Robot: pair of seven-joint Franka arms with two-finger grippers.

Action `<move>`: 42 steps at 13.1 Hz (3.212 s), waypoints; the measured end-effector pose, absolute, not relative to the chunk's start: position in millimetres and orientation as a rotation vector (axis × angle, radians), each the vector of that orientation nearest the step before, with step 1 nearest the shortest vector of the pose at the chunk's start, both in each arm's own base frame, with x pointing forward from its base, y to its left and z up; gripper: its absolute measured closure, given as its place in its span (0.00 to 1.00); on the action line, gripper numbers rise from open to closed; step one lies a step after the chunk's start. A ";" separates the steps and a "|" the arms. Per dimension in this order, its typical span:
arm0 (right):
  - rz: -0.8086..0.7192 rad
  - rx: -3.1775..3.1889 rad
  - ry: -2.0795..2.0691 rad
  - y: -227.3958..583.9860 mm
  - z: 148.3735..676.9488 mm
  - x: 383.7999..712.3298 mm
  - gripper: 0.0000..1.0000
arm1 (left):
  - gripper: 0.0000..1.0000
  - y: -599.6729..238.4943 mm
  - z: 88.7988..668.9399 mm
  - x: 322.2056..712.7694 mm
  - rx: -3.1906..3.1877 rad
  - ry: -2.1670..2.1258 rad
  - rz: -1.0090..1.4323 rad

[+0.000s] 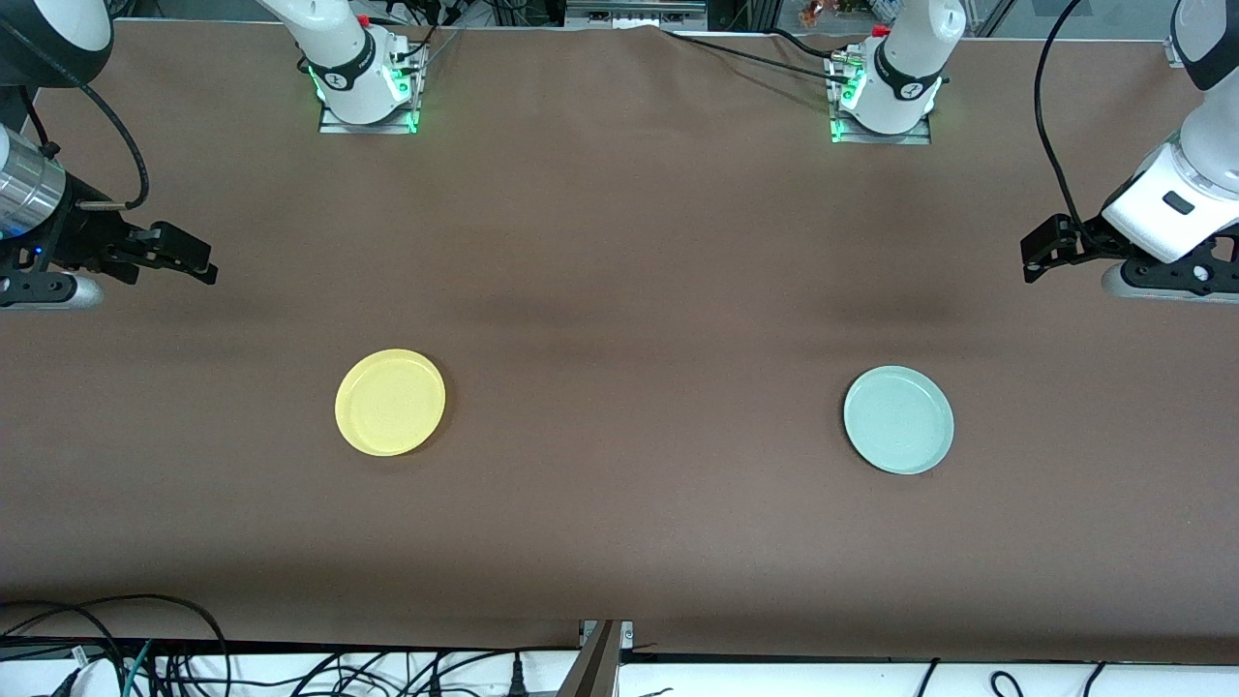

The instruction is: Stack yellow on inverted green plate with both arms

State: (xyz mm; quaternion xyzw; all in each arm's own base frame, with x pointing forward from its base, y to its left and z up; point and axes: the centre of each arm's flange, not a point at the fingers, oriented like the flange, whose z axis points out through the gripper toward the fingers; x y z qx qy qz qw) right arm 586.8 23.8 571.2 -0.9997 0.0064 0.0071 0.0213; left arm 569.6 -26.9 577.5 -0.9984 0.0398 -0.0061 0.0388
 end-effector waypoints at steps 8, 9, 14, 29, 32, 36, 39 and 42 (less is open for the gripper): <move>0.025 -3.099 0.018 24.2 571.0 586.6 0.00 | 0.00 -26.3 575.6 568.2 -3.061 0.120 0.008; 0.025 -3.099 0.018 24.4 571.0 586.6 0.00 | 0.00 -26.3 574.1 568.0 -3.061 0.120 0.019; 0.025 -3.099 0.017 24.7 571.0 586.6 0.00 | 0.00 -26.2 564.9 570.6 -3.060 0.120 0.055; 0.027 -3.099 0.013 25.4 570.7 586.4 0.00 | 0.00 -9.4 333.7 687.7 -3.050 0.399 0.153; 0.028 -3.099 0.013 25.4 570.7 586.4 0.00 | 0.00 10.5 286.5 698.3 -3.037 0.543 0.116; 0.040 -3.099 0.008 25.4 569.8 585.6 0.00 | 0.00 21.4 214.7 700.9 -3.022 0.675 0.059; 0.099 -3.121 -0.076 28.8 565.9 581.4 0.00 | 0.00 16.7 167.0 688.5 -3.030 0.700 0.077; 0.100 -3.137 -0.125 40.9 565.9 580.6 0.00 | 0.19 20.6 162.9 689.0 -3.021 0.748 0.066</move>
